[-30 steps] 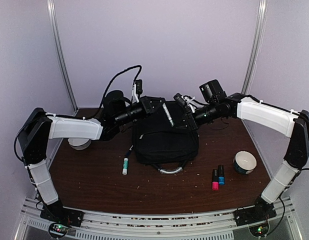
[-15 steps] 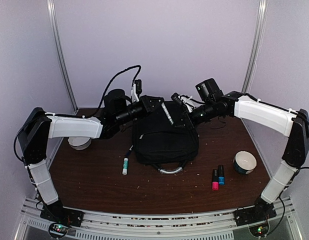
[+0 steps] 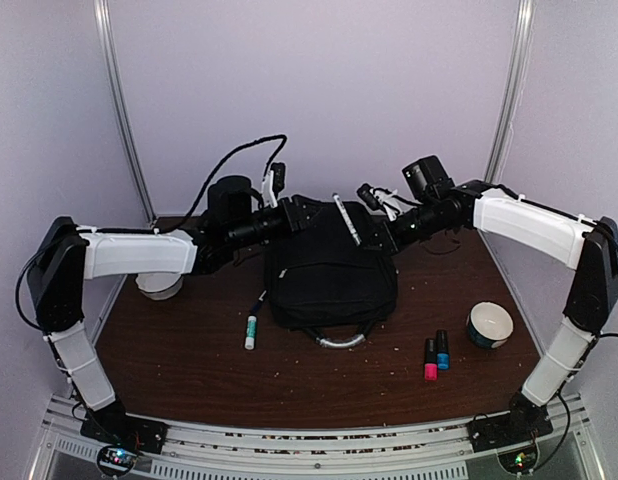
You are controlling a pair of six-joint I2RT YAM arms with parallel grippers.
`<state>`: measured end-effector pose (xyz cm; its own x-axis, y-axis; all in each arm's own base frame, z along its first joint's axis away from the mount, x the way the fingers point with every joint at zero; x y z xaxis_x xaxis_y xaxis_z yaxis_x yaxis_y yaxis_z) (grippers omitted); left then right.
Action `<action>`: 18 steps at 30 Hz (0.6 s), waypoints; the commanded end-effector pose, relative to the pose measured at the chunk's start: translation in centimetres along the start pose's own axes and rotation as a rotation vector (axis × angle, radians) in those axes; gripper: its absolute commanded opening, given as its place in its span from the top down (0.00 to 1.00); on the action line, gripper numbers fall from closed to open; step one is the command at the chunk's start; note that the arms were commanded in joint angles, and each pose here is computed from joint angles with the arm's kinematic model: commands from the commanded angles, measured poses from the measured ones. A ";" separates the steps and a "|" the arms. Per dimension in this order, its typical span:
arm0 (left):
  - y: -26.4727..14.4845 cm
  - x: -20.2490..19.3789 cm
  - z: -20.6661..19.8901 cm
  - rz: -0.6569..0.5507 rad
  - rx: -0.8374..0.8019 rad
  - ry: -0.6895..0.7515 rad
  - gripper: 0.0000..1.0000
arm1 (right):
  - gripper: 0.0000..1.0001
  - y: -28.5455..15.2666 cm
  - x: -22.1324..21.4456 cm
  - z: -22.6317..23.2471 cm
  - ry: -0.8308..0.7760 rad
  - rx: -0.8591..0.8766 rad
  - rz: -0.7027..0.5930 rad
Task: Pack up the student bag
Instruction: Pass from the left arm to the right, then place the pen in the second largest pocket of the bag.
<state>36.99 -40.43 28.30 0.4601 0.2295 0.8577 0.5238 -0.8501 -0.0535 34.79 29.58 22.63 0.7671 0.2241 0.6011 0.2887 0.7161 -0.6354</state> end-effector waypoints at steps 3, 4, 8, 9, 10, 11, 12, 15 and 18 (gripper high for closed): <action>-3.1 -1.3 0.6 0.147 0.106 0.271 0.49 | 0.97 -2.3 -4.1 -1.7 0.006 -0.023 0.154; -3.5 -1.9 1.2 0.172 0.131 0.299 0.49 | 0.97 -2.3 -5.2 -1.7 0.017 -0.009 0.180; -4.8 -4.0 3.1 0.257 0.206 0.375 0.50 | 0.96 -2.3 -8.5 -1.0 0.066 0.067 0.249; -5.0 -4.5 3.4 0.274 0.218 0.385 0.50 | 0.96 -2.2 -9.2 -0.9 0.084 0.078 0.265; -5.1 -4.9 3.7 0.288 0.226 0.390 0.50 | 0.96 -2.2 -9.6 -0.8 0.097 0.094 0.279; -5.2 -5.4 4.1 0.306 0.235 0.395 0.50 | 0.96 -2.0 -10.2 -0.6 0.113 0.113 0.299; -5.2 -5.8 4.5 0.324 0.249 0.395 0.50 | 0.96 -1.9 -10.6 -0.4 0.133 0.134 0.320; -5.0 -6.7 5.5 0.359 0.280 0.389 0.50 | 0.95 -1.1 -11.7 0.4 0.217 0.225 0.392; -4.7 -7.7 6.6 0.379 0.313 0.370 0.50 | 0.95 -0.2 -12.1 1.0 0.309 0.309 0.431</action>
<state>34.87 -35.38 20.29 0.3972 -0.2499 0.8830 0.5612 -0.6952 -0.4492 26.30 25.95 16.14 0.8958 0.3666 0.2514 -0.0927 0.7072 -0.7010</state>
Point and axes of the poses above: each gripper's point midway between its finger pads, its own y axis out along the fingers, its own z axis along the line the jaws close on, x = y × z, the point moved 1 cm from there along -y, back along the fingers, and after that the axes turned 14 degrees about y, right-handed, at the moved point
